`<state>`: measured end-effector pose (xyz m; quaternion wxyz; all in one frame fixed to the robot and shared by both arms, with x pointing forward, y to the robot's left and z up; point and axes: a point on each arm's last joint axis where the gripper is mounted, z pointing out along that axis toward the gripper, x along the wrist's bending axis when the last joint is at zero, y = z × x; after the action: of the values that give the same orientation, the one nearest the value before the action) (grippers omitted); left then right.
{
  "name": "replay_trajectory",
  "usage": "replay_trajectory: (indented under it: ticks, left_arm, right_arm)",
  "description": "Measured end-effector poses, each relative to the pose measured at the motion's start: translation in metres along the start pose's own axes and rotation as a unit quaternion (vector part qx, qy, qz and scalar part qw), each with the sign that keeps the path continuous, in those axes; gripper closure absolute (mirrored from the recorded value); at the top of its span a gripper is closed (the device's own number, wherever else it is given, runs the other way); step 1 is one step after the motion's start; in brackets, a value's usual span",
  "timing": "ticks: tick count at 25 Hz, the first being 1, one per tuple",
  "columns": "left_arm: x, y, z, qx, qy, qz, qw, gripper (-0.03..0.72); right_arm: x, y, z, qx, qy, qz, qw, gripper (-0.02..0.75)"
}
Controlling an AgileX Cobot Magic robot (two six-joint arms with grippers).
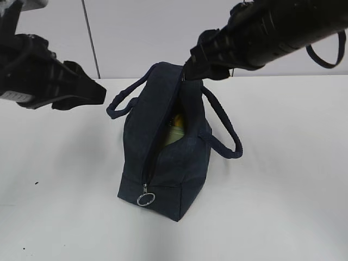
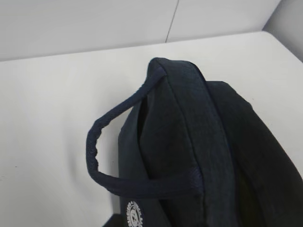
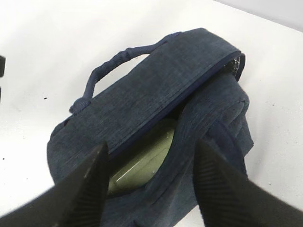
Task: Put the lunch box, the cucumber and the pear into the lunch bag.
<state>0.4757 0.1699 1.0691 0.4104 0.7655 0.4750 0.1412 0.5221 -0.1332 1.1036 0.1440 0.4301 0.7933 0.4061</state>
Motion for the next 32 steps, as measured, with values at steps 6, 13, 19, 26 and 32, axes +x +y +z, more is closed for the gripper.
replay_trajectory:
  ticks: [6, 13, 19, 26, 32]
  left_arm:
    - [0.007, -0.031, -0.007, -0.036, 0.029, -0.015, 0.999, 0.401]
    - [0.008, -0.036, -0.006, -0.041, 0.035, -0.017, 0.998, 0.401]
    - [0.009, -0.033, -0.007, -0.056, 0.035, -0.034, 0.997, 0.420]
    - [0.008, -0.035, -0.006, -0.046, 0.030, -0.040, 0.998, 0.431]
    - [0.008, -0.035, -0.006, -0.045, 0.029, -0.039, 0.998, 0.432]
  right_arm:
    - [0.019, -0.063, -0.006, -0.042, -0.013, -0.069, 0.997, 0.310]
    - [0.008, -0.103, 0.002, -0.067, -0.063, -0.090, 0.992, 0.358]
    - [0.006, -0.100, 0.004, -0.085, -0.074, -0.072, 0.991, 0.416]
    - [0.013, -0.136, 0.011, -0.042, -0.062, -0.101, 0.992, 0.425]
    - [0.033, -0.170, 0.031, -0.028, -0.032, -0.212, 0.976, 0.426]
